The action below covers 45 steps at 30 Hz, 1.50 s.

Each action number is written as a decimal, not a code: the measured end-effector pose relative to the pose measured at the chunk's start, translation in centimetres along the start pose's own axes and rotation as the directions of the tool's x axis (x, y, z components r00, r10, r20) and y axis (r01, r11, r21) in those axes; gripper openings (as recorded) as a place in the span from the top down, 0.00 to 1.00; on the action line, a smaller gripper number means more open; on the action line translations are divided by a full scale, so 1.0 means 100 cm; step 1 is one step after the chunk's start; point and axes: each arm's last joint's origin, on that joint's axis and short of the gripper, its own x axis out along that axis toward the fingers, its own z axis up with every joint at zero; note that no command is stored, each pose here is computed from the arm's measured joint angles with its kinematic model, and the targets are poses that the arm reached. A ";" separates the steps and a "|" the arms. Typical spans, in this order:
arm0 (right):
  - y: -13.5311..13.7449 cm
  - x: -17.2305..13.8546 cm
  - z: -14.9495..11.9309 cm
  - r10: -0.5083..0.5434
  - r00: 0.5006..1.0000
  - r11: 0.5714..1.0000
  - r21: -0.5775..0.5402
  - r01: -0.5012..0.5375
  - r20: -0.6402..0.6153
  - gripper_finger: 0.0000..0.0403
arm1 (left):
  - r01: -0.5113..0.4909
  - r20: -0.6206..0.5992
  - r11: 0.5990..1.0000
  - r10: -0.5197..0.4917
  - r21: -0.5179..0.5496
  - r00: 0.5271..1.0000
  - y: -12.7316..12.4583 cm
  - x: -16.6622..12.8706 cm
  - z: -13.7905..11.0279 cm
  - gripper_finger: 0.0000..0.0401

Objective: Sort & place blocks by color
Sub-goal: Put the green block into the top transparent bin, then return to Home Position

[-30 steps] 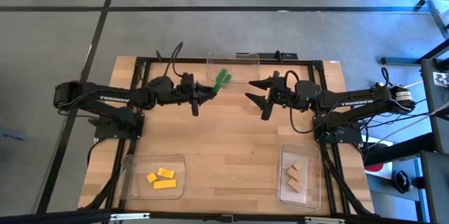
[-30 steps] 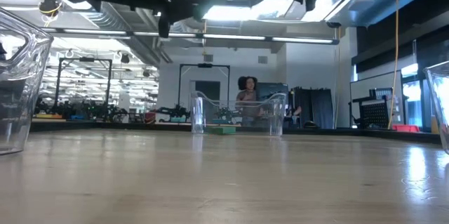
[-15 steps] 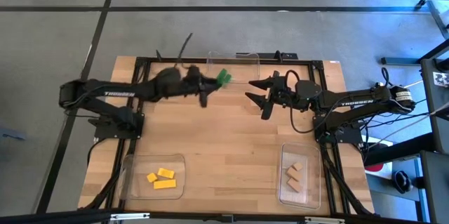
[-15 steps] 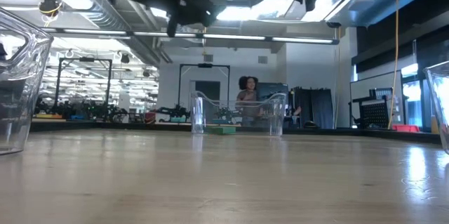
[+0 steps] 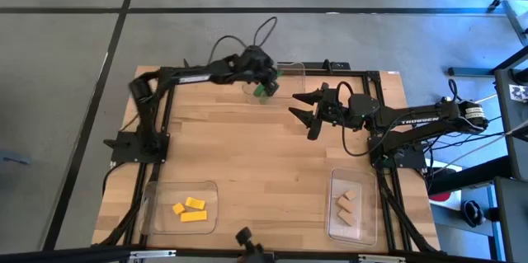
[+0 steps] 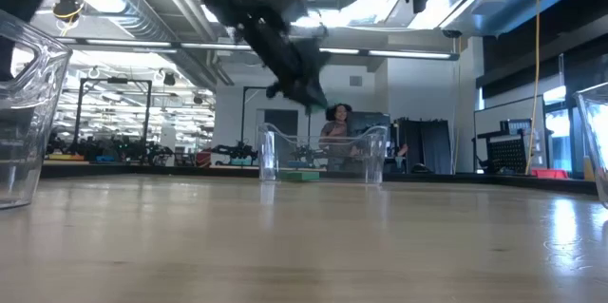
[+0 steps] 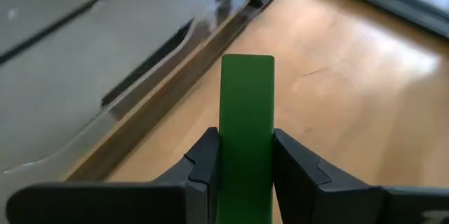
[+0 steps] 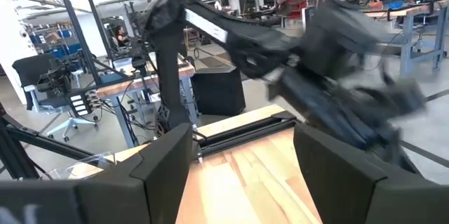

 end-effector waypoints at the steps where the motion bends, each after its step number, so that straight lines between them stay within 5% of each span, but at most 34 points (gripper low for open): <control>1: 0.000 0.000 0.000 0.000 1.000 1.000 0.000 0.000 0.000 0.37 | -0.012 -0.031 1.000 0.012 -0.005 0.999 0.004 0.010 -0.001 0.79; 12: 0.000 0.000 0.000 0.000 1.000 1.000 0.000 0.000 0.000 0.37 | -0.131 -0.321 0.989 0.102 -0.071 0.942 0.017 0.063 -0.035 0.79; 27: 0.000 0.000 0.000 0.000 1.000 1.000 -0.004 0.000 0.000 0.37 | -0.211 -0.302 0.976 0.186 -0.054 0.935 0.013 0.060 -0.033 0.58; 34: 0.000 0.000 0.002 0.003 1.000 1.000 0.000 -0.003 0.017 0.37 | -0.078 -0.194 0.991 0.055 -0.113 0.979 0.018 0.007 0.012 0.57; 39: 0.001 0.000 0.003 0.005 1.000 1.000 0.003 -0.005 0.027 0.37 | 0.038 -0.030 0.999 -0.039 -0.034 0.999 -0.010 -0.056 0.039 0.57; 45: 0.000 0.000 0.002 0.003 1.000 1.000 0.004 -0.003 0.020 0.37 | 0.219 0.299 0.976 -0.212 0.010 0.930 -0.050 -0.116 0.012 0.57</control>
